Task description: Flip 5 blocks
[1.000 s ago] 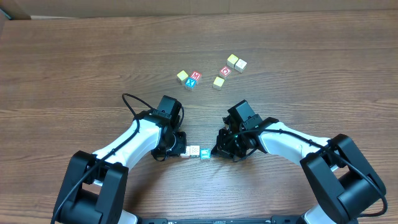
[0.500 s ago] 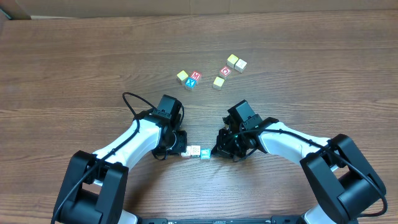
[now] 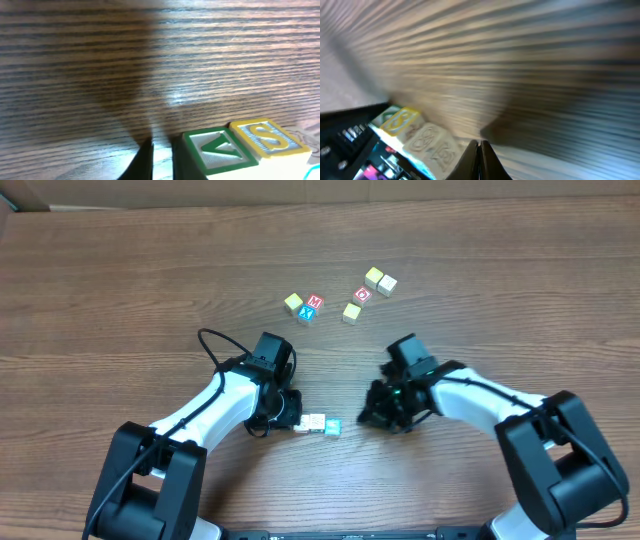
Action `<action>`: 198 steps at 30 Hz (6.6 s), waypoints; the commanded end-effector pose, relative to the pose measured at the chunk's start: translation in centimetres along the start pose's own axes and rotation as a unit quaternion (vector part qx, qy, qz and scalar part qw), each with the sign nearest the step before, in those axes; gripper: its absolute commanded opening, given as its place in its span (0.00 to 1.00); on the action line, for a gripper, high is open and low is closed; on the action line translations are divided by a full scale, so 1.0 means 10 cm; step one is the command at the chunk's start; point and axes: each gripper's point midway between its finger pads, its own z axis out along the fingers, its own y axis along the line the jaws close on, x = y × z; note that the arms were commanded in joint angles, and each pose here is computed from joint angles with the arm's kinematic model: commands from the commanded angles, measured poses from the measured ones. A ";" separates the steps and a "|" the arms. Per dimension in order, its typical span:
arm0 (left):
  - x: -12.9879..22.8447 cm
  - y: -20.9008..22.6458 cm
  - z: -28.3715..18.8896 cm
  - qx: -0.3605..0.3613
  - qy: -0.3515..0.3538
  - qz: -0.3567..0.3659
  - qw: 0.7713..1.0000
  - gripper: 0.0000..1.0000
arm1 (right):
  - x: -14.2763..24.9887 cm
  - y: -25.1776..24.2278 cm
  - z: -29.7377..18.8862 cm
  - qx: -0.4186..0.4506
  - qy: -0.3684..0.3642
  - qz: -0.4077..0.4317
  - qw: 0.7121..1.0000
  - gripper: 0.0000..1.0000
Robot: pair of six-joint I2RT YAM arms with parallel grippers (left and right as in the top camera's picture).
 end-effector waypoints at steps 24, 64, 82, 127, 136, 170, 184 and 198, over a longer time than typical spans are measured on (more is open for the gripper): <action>0.01 0.22 0.04 -0.055 -0.001 0.016 0.998 0.15 | 0.77 0.26 0.23 0.025 0.082 -0.063 0.994 0.04; 0.05 0.18 0.04 -0.042 0.008 0.013 0.999 0.15 | 0.51 0.43 0.26 0.003 0.020 -0.078 0.997 0.04; 0.05 0.18 0.04 -0.042 0.008 0.013 0.999 0.15 | 0.45 0.41 0.26 0.012 0.004 -0.079 0.997 0.04; 0.07 0.11 0.05 -0.022 0.014 0.011 1.000 0.14 | 0.58 0.32 -0.37 0.113 -0.099 -0.255 0.955 0.04; 0.09 0.04 0.05 0.000 0.020 0.006 1.000 0.13 | 0.29 0.07 -0.19 0.178 -0.103 -0.287 0.935 0.04; 0.10 0.01 0.05 0.008 0.024 0.001 1.000 0.12 | 0.21 0.38 0.03 0.109 -0.103 -0.340 0.928 0.04; 0.09 -0.01 0.05 0.013 0.022 0.015 1.000 0.06 | 0.21 0.36 0.03 0.111 -0.101 -0.339 0.929 0.04; 0.08 -0.11 0.07 0.019 0.014 0.062 0.998 0.04 | 0.12 0.22 -0.02 0.148 -0.126 -0.289 0.937 0.04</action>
